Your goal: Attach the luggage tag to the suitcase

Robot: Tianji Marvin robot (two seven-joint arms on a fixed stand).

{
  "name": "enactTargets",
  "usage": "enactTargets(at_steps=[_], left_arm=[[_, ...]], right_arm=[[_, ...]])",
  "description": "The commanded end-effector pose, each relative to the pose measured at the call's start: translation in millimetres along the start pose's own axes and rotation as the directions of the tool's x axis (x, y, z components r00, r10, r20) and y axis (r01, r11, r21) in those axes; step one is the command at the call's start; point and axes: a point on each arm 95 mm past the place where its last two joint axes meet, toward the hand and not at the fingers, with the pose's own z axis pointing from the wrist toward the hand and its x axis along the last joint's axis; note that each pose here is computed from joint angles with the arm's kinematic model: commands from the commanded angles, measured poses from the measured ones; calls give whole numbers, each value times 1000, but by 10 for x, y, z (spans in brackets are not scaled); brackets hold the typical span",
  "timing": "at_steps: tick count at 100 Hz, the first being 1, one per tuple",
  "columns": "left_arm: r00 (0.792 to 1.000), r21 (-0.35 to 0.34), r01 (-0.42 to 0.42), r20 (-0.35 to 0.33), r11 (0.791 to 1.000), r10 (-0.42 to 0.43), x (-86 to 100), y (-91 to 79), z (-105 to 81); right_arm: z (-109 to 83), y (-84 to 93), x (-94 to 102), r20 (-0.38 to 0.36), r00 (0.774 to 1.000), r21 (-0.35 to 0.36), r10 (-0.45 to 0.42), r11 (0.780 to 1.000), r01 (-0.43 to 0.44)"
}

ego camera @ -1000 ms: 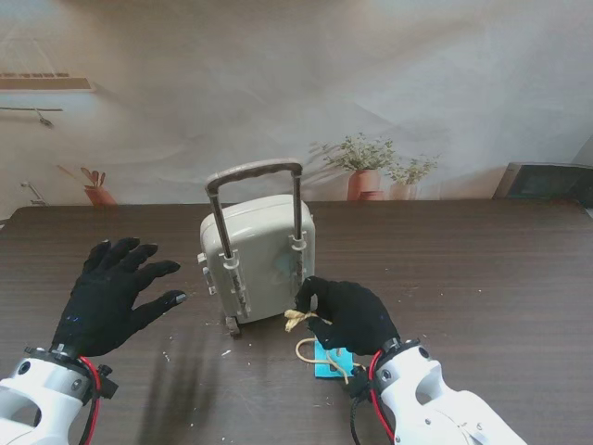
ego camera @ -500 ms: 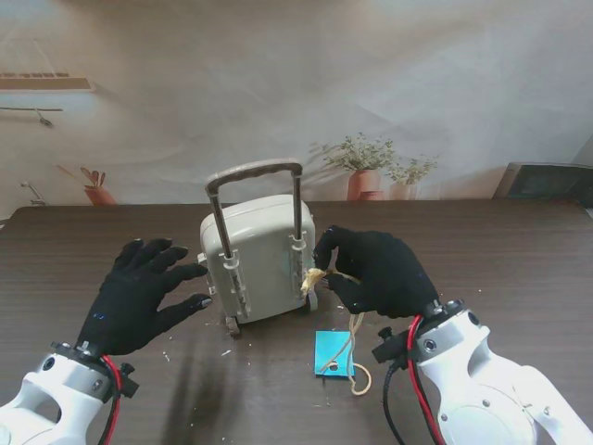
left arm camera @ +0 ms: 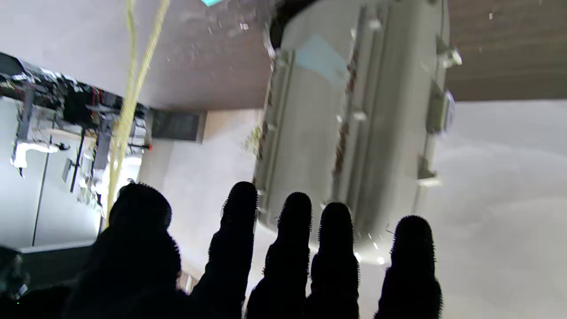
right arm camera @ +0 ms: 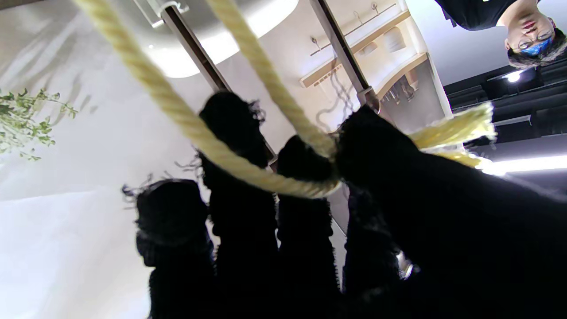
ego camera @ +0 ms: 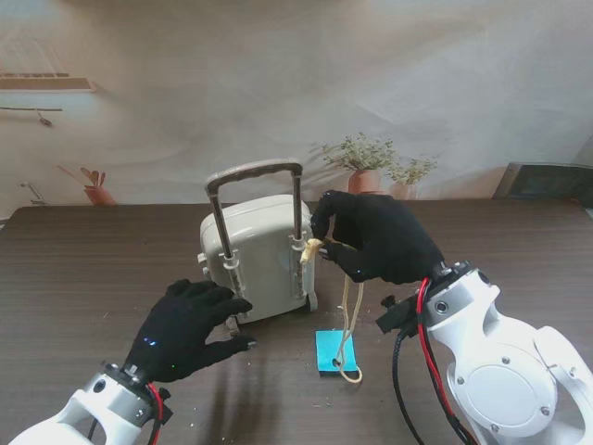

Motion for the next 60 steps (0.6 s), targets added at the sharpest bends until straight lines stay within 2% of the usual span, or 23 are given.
enactTargets(at_steps=[1, 32, 60], left_arm=[[1000, 10, 0, -26, 1000, 1, 116, -133, 18], [998, -46, 40, -46, 998, -42, 271, -32, 113], [997, -76, 68, -24, 995, -70, 442, 42, 226]], right_arm=[[35, 120, 162, -41, 999, -10, -21, 1000, 21], [140, 208, 215, -40, 999, 23, 16, 1000, -15], [170, 242, 237, -39, 998, 42, 44, 998, -42]])
